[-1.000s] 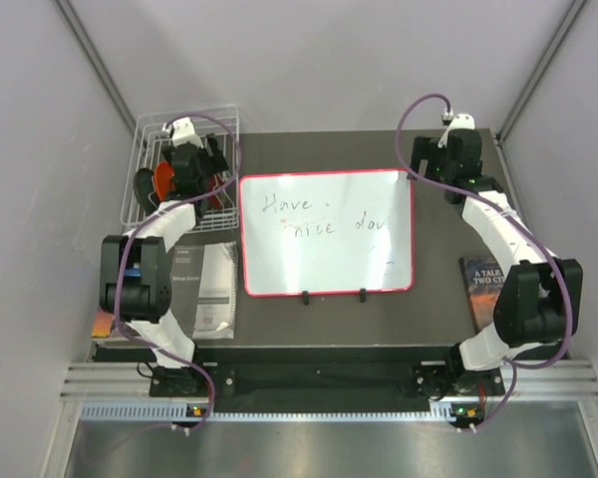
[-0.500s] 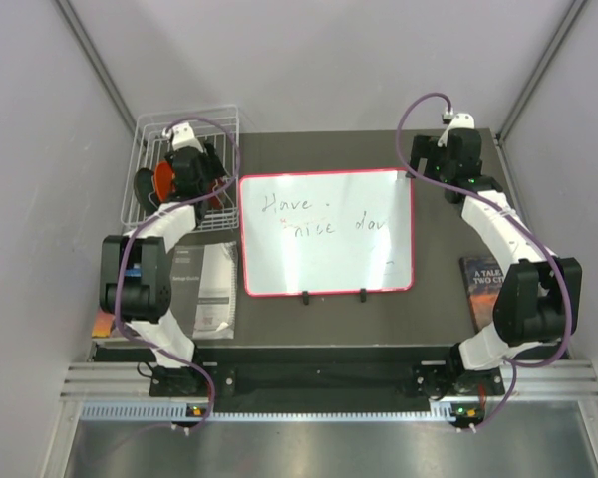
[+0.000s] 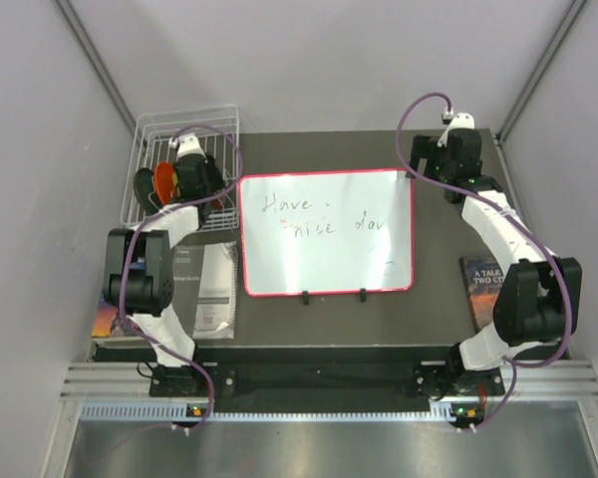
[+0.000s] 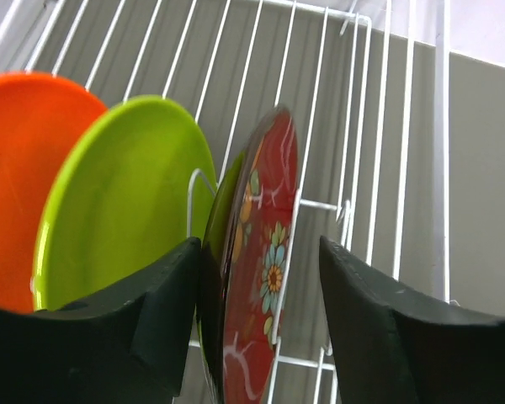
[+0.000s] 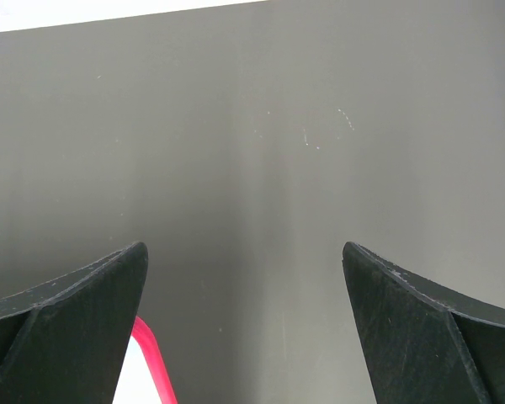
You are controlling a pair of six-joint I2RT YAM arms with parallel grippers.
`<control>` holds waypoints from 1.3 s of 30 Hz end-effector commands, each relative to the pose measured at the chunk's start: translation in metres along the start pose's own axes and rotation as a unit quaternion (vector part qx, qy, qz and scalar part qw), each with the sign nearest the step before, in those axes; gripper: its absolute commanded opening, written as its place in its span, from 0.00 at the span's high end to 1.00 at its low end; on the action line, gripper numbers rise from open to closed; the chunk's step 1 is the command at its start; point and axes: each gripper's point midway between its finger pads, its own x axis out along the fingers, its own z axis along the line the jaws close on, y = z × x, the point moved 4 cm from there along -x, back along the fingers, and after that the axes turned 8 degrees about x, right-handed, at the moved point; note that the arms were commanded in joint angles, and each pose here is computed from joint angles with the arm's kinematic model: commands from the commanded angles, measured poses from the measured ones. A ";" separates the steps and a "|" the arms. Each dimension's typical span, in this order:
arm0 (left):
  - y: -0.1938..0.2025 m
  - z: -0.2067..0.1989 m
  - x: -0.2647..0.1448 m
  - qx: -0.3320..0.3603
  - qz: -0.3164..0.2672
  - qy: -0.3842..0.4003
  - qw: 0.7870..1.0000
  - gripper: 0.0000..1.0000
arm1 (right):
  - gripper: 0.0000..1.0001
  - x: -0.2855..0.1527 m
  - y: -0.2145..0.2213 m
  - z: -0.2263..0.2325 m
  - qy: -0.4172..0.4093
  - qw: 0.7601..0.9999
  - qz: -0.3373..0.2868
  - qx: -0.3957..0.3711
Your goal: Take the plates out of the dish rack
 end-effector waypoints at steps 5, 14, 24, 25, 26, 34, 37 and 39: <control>-0.008 0.004 -0.003 -0.001 -0.018 -0.009 1.000 0.71 | 0.00 -0.004 0.003 0.006 -0.019 1.000 0.012 0.001; -0.039 0.007 -0.012 0.009 -0.056 -0.015 0.998 1.00 | 0.00 -0.003 0.006 0.006 -0.019 1.000 0.017 0.002; -0.096 0.014 -0.023 0.096 -0.097 -0.071 0.988 1.00 | 0.00 -0.003 0.008 0.007 -0.023 1.000 0.020 0.007; -0.099 0.014 -0.026 0.099 -0.101 -0.073 0.987 1.00 | 0.00 -0.004 0.007 0.007 -0.024 1.000 0.019 0.008; -0.102 0.014 -0.029 0.102 -0.105 -0.075 0.986 1.00 | 0.00 -0.004 0.008 0.008 -0.025 0.999 0.020 0.008; -0.148 0.007 -0.069 0.074 -0.155 -0.036 0.984 1.00 | 0.00 -0.008 -0.009 0.015 -0.038 0.999 0.002 0.010; -0.174 -0.003 -0.083 0.045 -0.182 0.004 0.982 1.00 | 0.00 -0.013 -0.024 0.025 -0.065 0.998 -0.013 0.011; -0.186 -0.010 -0.087 0.027 -0.195 0.022 0.980 1.00 | 0.00 -0.015 -0.030 0.030 -0.078 0.997 -0.018 0.012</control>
